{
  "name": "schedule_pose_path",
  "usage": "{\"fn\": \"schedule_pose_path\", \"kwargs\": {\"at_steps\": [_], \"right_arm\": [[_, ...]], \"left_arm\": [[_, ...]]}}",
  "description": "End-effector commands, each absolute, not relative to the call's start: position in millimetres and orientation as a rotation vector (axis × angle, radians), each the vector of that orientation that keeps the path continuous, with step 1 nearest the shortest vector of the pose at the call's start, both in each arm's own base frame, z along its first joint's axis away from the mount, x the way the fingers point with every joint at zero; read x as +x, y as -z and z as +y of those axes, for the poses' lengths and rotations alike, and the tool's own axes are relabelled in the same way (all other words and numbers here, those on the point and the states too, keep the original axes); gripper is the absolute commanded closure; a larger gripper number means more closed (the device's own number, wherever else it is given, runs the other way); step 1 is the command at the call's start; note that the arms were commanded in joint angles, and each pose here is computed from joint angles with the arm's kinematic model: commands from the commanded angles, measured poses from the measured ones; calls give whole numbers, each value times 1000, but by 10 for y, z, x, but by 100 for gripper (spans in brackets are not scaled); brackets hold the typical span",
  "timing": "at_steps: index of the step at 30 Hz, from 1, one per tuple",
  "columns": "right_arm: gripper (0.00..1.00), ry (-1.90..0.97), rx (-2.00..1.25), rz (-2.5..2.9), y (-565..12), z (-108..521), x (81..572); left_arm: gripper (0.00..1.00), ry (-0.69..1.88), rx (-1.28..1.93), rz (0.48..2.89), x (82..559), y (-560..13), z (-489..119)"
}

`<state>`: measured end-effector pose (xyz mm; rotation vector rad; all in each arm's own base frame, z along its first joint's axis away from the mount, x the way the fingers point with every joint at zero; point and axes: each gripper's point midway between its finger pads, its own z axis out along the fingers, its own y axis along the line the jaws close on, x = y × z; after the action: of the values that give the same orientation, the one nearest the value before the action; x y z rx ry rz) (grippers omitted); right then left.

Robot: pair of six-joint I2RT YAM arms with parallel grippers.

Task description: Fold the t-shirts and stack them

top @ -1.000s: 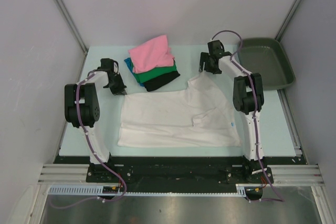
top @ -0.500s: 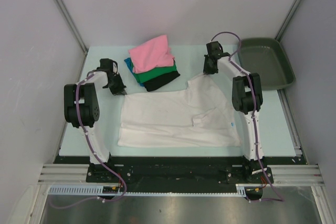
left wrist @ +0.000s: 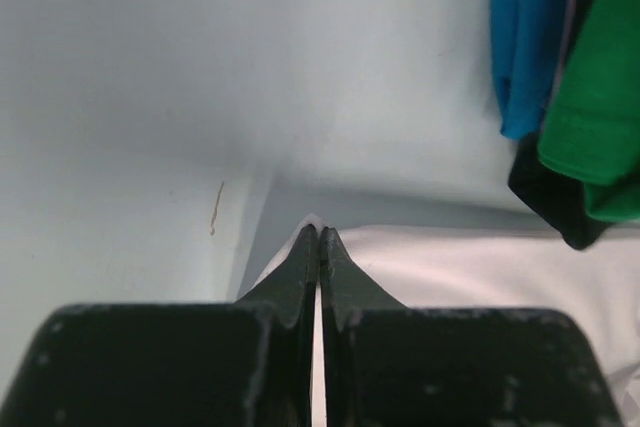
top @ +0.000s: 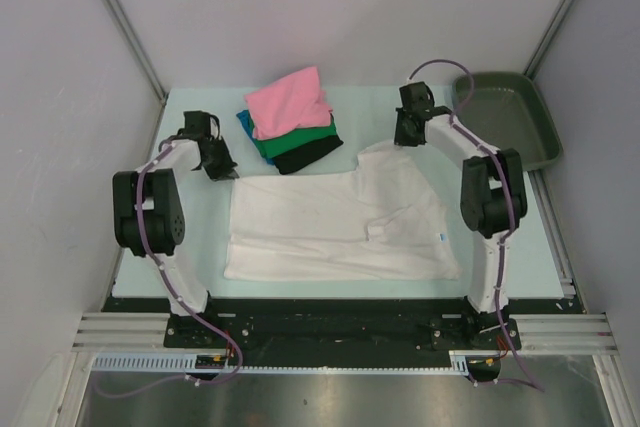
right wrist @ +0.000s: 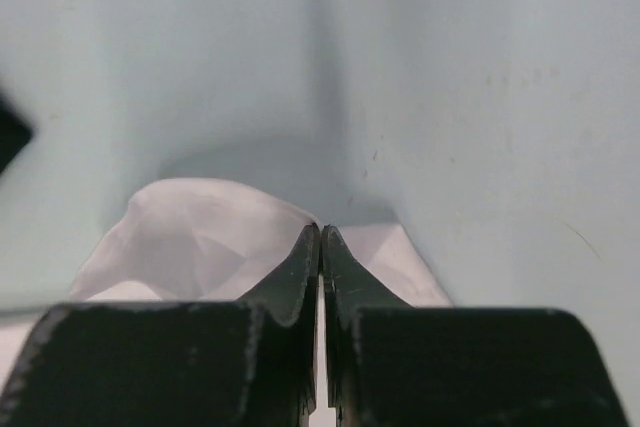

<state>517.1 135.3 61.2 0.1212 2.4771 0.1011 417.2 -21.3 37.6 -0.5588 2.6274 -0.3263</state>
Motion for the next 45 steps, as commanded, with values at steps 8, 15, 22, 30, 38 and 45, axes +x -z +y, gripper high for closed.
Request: {"fn": "schedule_pose_path", "kwargs": {"at_steps": [8, 15, 22, 30, 38, 45], "right_arm": [[100, -41, 101, 2263, -1881, 1256, 4237], [100, -17, 168, 2244, -2037, 1115, 3429], [100, -42, 193, 2285, -1945, 1132, 2589], [100, -43, 269, 2349, -1581, 1335, 1768], [42, -55, 300, 2249, -1616, 1375, 1463], [0, -38, 344, 2044, -1998, 1225, 1890]], "left_arm": [[100, 368, -503, 2510, 3796, -1013, -243], [100, 399, -484, 2525, 3314, -1012, -317], [100, 457, -453, 2509, 2967, -1051, -415], [96, 425, -536, 2549, 2662, -1000, -395], [4, 647, -548, 2469, 2436, -1226, -675], [0, 698, -476, 2291, 2704, -1880, -710]]}}
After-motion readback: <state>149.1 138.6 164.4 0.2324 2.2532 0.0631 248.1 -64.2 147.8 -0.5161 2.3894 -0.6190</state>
